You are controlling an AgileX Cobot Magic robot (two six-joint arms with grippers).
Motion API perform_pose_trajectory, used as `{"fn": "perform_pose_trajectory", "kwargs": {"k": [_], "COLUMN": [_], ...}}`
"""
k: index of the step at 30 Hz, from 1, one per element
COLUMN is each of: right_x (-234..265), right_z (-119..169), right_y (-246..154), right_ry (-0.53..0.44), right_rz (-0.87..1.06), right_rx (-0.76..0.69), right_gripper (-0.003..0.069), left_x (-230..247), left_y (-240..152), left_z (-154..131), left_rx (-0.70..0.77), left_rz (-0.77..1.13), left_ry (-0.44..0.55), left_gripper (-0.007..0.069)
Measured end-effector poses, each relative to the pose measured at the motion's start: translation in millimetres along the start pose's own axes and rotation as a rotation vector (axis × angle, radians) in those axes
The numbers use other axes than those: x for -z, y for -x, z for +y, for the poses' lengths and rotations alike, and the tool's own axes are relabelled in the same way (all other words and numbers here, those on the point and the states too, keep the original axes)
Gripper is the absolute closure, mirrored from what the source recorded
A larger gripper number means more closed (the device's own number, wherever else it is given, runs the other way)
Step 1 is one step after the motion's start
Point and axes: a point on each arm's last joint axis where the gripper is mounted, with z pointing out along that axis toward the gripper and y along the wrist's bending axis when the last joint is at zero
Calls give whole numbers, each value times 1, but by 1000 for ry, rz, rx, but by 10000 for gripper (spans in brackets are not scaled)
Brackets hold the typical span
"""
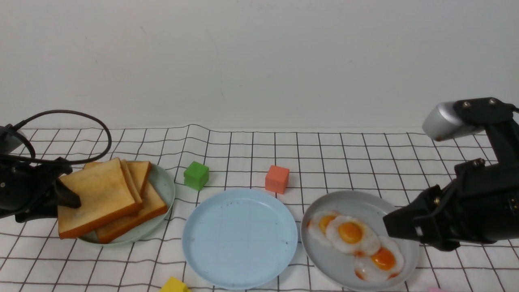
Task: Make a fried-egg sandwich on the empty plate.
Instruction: Use the left arm to grab a slice of bread, then use the left arm to put a slice of bread into the empty plate in the middle
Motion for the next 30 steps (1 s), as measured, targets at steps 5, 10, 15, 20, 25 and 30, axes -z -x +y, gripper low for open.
{"fn": "perform_pose_trajectory", "kwargs": {"k": [5,10,15,20,25,30], "right_x": [0,0,0,0,0,0], "right_z": [0,1,0,-1,0,-1], "right_y": [-1,-2,-4,-5,-5,-5], "right_ry": [5,9,2,-5,-5,-5], "right_rz": [13,27,43,50,52,52], "right_rx": [0,1,11,20,20,20], "right_gripper": [375,375,375,375,375,375], "left_x": [16,51,73,70,46,2], "left_y": [1,1,-3,-13,-34,-57], "left_z": [-6,-20,-32,-56,-106,-136], "left_rx": [-41,-106,-144,-202,-320,-361], "left_rz": [-25,-117,-154,-90,22,155], "left_ry": [15,14,-13,-180,-416,-482], "left_gripper": [416,494,506,506,506,506]}}
